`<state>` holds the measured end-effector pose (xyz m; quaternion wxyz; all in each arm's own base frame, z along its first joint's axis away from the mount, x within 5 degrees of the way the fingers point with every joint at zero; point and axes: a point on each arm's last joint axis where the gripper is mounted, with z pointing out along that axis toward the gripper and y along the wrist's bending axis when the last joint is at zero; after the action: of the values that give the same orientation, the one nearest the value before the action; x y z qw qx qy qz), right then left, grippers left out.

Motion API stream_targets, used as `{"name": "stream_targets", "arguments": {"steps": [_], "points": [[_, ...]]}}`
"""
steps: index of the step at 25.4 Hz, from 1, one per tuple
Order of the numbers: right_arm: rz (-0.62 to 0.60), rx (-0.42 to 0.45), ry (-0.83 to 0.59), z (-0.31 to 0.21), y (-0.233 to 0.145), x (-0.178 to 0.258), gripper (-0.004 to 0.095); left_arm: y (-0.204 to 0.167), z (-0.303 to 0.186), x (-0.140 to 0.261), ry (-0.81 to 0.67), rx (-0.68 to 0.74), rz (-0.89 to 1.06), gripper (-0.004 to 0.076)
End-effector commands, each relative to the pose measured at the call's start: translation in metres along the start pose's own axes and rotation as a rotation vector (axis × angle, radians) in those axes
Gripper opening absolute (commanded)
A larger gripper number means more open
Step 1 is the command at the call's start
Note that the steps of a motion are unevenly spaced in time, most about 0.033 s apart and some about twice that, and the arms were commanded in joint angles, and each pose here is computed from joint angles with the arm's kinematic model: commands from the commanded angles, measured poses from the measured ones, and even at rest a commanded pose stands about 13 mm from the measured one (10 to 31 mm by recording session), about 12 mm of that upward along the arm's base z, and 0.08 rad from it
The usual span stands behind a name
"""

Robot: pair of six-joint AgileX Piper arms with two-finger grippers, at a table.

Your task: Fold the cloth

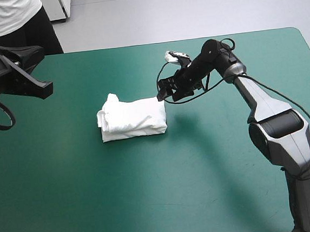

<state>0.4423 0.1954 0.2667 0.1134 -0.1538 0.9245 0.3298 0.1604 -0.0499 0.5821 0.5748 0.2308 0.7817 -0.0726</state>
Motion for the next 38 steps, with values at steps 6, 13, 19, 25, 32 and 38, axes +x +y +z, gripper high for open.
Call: {"name": "stream_targets", "arguments": {"steps": [6,13,19,25,32,38], "points": [[-0.001,-0.111,-0.026,-0.005,0.011,-0.004,0.0627,-0.002,-0.012,-0.009,-0.097,-0.008,-0.010,-0.0009],[0.003,-0.152,0.059,0.038,0.018,0.003,0.0626,-0.001,-0.012,-0.010,-0.106,-0.013,-0.008,-0.0009],[0.005,-0.153,0.073,0.045,0.018,0.005,0.0413,-0.001,-0.012,-0.010,-0.114,-0.018,-0.004,-0.0009],[-0.010,-0.117,0.079,0.045,0.015,0.005,-0.0008,-0.001,-0.012,-0.011,-0.118,-0.021,-0.004,-0.0009],[-0.024,-0.018,0.081,0.039,0.000,0.005,-0.0014,0.000,-0.012,-0.011,-0.123,-0.023,-0.004,-0.0009],[-0.016,0.133,0.025,0.001,-0.023,-0.001,-0.0014,0.000,-0.012,-0.011,-0.123,-0.023,-0.004,-0.0010]]}}
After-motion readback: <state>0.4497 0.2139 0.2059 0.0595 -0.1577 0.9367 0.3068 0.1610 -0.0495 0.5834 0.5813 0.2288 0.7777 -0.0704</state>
